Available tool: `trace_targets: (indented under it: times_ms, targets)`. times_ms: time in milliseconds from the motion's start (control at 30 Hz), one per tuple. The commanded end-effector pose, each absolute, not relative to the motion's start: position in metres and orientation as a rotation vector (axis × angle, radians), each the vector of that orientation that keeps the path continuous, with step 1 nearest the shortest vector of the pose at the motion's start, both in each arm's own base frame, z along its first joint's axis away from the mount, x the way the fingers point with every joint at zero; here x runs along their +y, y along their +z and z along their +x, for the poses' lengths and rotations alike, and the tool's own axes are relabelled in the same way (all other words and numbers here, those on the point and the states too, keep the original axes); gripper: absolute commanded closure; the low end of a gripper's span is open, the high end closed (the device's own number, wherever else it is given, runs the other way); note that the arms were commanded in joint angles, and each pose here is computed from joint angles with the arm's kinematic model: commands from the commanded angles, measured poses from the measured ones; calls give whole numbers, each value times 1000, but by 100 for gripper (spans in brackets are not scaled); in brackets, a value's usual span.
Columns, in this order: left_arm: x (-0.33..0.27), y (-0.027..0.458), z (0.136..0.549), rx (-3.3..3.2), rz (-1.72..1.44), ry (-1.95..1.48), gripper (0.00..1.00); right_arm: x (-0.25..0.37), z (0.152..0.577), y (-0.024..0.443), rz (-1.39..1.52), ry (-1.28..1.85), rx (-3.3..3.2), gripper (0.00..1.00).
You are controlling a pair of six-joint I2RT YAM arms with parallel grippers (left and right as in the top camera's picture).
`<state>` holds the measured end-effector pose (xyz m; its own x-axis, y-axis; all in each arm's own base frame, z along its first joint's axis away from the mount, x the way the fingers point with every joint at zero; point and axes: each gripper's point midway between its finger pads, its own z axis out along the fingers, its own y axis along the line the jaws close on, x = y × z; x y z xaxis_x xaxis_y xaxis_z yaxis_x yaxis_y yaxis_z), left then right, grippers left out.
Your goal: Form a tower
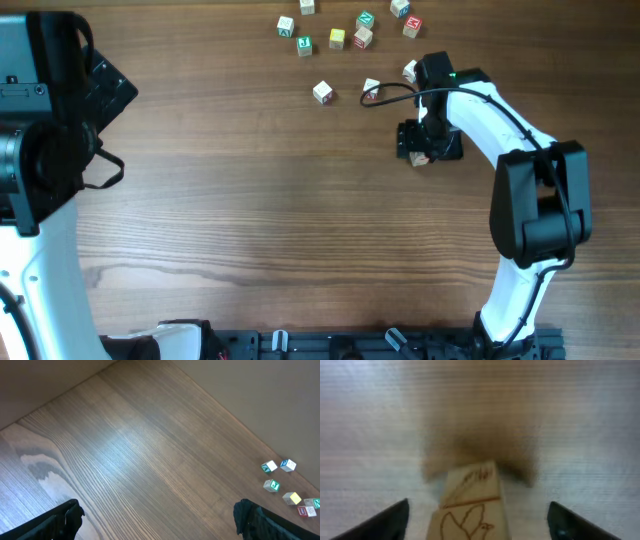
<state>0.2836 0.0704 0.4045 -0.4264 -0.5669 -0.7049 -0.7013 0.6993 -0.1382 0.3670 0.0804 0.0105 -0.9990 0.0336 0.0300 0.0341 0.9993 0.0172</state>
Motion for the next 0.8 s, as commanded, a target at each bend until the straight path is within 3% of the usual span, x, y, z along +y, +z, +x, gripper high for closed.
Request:
trace_targets:
  times_ms: [0, 333, 433, 533, 633, 700, 767]
  targets:
    - [72, 402, 285, 2152, -975, 229, 0, 82, 364, 14, -49, -21, -3076, 0]
    - [72, 401, 285, 2153, -974, 230, 0, 92, 409, 81, -153, -80, -3204, 0]
    - [72, 401, 285, 2153, -974, 229, 0, 86, 409, 102, -424, -34, -3184, 0]
    - [72, 401, 285, 2153, -974, 230, 0, 77, 403, 130, -869, 10, -3079, 0]
    - [72, 401, 285, 2153, -974, 230, 0, 94, 392, 135, -1106, -126, -2912, 0]
    - [72, 401, 285, 2153, -974, 230, 0, 123, 392, 139, -1052, -351, -2846, 0]
    - [72, 401, 285, 2153, -974, 230, 0, 123, 392, 139, -848, -367, -2925, 0]
